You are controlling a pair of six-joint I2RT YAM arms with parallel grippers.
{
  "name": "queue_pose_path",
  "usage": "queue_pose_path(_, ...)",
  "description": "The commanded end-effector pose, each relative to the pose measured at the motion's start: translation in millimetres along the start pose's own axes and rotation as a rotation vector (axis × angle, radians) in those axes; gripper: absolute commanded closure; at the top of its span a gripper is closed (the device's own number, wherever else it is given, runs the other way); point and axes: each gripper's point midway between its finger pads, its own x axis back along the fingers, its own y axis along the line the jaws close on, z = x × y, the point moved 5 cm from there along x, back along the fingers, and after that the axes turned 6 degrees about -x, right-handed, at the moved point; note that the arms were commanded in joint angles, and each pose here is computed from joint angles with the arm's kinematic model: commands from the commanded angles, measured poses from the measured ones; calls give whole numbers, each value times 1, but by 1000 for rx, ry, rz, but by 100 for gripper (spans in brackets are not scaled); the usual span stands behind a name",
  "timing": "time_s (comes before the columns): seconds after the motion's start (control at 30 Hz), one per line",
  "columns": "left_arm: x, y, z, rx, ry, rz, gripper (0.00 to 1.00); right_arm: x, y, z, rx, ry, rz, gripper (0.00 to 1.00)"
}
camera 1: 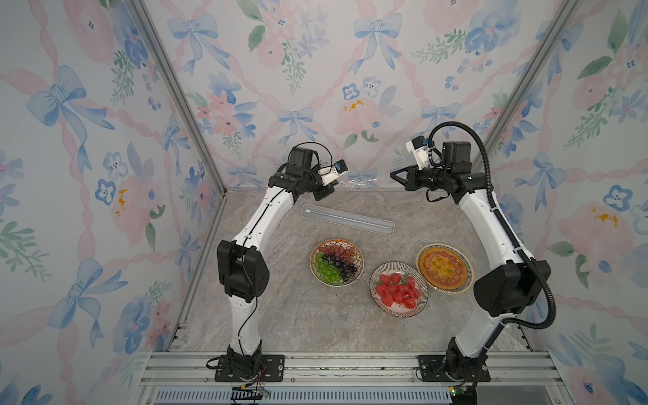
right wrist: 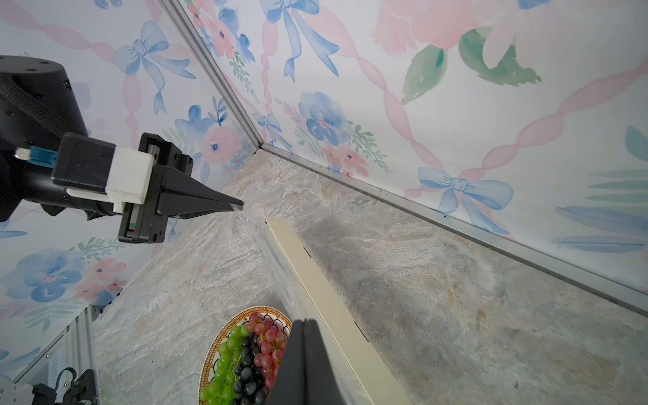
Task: Wrap the plate with plastic wrap
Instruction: Pull the plastic wrap from the plastic wrap cutting box.
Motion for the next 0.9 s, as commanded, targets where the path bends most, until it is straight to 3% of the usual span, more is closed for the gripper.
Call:
queue_pose_path(0.0,38,23,-35,-32,-74,-102,100,7,4,-19,28,-59,-26,100)
queue_pose_path(0.87,43,28,-37,-26,-63,-119,100,-1,7,-21,17,-61,-58,100)
